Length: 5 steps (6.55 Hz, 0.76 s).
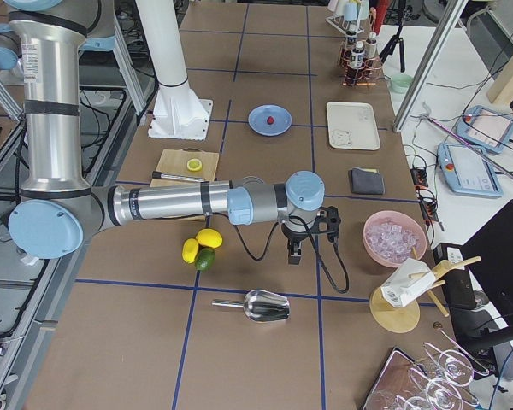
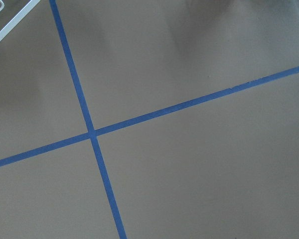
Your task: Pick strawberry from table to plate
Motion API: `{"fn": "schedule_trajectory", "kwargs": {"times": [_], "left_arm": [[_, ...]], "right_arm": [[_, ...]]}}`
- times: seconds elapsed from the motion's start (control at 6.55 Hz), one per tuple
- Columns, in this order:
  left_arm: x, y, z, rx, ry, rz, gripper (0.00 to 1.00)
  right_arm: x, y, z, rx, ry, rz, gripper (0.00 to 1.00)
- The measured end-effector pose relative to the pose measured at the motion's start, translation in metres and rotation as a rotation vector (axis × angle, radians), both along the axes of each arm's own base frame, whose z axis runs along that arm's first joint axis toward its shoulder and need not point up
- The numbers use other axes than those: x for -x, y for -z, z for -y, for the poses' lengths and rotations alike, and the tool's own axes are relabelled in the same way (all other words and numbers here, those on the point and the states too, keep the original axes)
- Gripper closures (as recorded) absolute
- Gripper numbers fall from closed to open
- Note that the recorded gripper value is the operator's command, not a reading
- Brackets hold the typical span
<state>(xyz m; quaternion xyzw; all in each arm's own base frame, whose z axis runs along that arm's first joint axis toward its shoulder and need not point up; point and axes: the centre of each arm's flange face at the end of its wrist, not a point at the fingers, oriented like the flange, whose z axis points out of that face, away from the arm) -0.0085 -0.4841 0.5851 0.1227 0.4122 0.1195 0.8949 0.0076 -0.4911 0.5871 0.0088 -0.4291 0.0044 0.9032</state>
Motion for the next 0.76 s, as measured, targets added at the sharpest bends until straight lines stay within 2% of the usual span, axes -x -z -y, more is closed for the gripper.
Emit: {"fn": "schedule_trajectory", "kwargs": {"times": [0.46, 0.76], "left_arm": [[0.000, 0.000, -0.001, -0.016, -0.002, 0.001, 0.00], [0.003, -0.012, -0.018, -0.081, 0.003, 0.002, 0.00]], "right_arm": [[0.001, -0.001, 0.007, 0.000, 0.000, -0.002, 0.00], [0.001, -0.002, 0.009, 0.001, 0.000, -0.003, 0.00]]}}
